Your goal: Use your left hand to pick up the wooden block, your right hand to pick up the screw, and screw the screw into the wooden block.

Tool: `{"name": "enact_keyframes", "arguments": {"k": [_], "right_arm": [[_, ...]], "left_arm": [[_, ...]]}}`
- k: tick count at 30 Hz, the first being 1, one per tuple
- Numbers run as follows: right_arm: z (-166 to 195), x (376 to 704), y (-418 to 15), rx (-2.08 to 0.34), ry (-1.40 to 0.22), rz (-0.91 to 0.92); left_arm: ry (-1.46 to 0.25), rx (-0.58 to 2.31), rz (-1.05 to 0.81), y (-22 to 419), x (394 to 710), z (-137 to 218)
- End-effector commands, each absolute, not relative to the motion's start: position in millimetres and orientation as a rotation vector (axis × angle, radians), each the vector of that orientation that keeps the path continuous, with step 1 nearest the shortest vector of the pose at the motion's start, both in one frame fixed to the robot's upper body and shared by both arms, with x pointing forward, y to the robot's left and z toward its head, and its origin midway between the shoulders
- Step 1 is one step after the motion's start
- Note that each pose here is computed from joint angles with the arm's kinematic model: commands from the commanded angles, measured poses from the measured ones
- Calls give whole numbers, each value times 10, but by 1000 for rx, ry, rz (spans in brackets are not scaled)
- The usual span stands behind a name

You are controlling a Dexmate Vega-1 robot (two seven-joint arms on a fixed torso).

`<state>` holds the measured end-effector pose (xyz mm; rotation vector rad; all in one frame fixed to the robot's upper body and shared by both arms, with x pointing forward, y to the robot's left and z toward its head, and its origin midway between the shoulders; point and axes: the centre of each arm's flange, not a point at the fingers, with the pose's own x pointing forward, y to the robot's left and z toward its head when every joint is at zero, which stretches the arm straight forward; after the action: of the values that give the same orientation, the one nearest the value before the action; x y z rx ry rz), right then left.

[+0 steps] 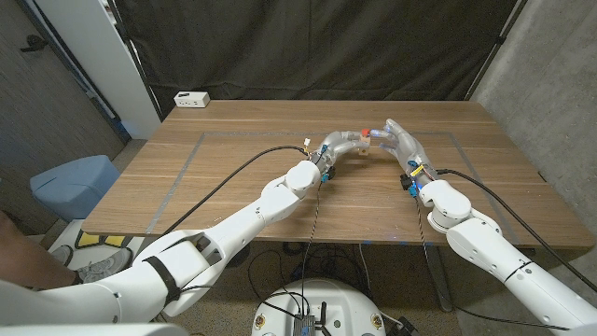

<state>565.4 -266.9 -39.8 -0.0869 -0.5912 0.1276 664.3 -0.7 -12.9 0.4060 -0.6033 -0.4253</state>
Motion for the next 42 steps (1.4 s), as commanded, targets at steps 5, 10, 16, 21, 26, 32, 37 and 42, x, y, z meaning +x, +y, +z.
{"name": "enact_keyframes", "arguments": {"k": [5,10,16,21,26,32,37,42], "right_arm": [[-368,5682,-2756,-90,-571,99],[-349,5705,-2758,-98,-558,109],[-330,5727,-2747,-103,-555,122],[-316,5738,-2736,-108,-549,133],[-308,5751,-2725,-114,-539,149],[-305,5759,-2714,-115,-535,163],[-302,5755,-2710,-118,-536,170],[-300,5749,-2709,-121,-538,178]], "left_arm": [[-607,410,-427,-17,6666,-104],[-620,419,-430,-26,6665,-56],[-627,424,-433,-32,6668,-28],[-629,425,-435,-34,6666,-22],[-629,426,-434,-24,6660,-25],[-628,427,-434,-20,6650,-34],[-626,427,-435,-26,6639,-46],[-623,430,-435,-31,6631,-63]]}}
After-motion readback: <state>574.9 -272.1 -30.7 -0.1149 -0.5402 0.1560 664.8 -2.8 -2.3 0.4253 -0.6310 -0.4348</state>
